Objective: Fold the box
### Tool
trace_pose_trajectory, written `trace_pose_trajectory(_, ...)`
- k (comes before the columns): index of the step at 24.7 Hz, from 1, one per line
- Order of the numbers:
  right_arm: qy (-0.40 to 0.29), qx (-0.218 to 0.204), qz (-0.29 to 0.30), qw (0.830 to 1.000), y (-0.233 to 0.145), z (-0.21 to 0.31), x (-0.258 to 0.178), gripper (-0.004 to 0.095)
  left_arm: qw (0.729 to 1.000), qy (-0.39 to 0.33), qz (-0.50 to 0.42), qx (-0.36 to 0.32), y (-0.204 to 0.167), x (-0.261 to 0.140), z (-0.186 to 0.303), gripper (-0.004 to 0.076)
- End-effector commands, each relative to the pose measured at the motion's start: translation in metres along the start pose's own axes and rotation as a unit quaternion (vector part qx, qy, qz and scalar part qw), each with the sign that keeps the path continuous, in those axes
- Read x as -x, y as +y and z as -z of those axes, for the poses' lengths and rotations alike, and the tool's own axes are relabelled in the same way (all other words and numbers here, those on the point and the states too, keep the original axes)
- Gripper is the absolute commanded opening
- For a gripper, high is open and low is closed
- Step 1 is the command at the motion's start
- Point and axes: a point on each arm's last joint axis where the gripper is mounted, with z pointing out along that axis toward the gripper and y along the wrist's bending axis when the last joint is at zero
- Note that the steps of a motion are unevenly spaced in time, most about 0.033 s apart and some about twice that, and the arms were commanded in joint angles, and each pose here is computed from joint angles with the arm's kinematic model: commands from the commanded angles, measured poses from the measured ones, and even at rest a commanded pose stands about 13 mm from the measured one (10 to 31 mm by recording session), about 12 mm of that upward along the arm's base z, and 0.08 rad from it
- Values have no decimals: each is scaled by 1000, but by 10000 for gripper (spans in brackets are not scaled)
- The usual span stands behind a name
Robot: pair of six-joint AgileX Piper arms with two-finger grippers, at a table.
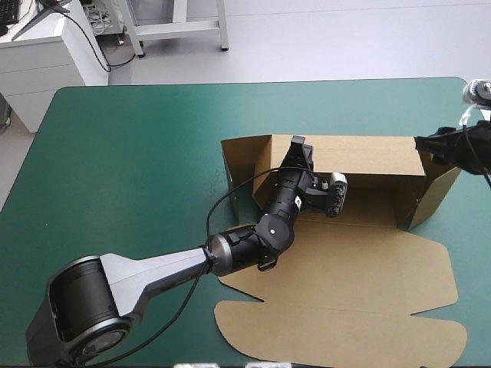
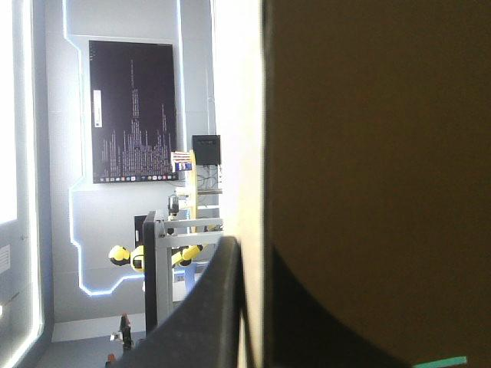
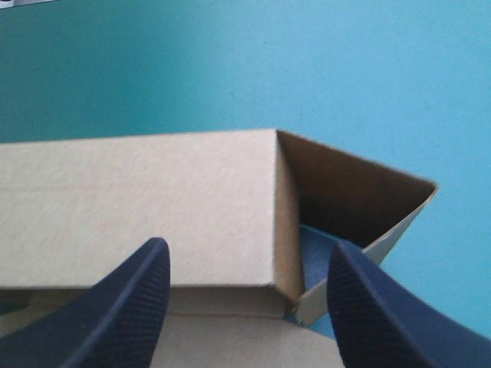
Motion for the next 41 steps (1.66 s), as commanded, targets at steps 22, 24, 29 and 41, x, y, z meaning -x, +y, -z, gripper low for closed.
trace_pose_trajectory(22, 75, -69, -73, 992, -89, -127, 47, 454, 996, 17, 85, 17, 15, -1, 11, -8)
trace_pose_trajectory(24, 69, -58, -75, 993, -89, -131, 48, 420, 996, 16, 85, 16, 15, -1, 11, -8)
trace_pose_trajectory(29, 111, -36, -36, 993, -88, -139, 38, 373, 995, 32, 88, 25, 17, -4, 11, -8)
trace_pose_trajectory(41, 148, 6, -37, 988, -75, -139, -23, 373, 987, 46, 150, 38, 18, -5, 13, -8)
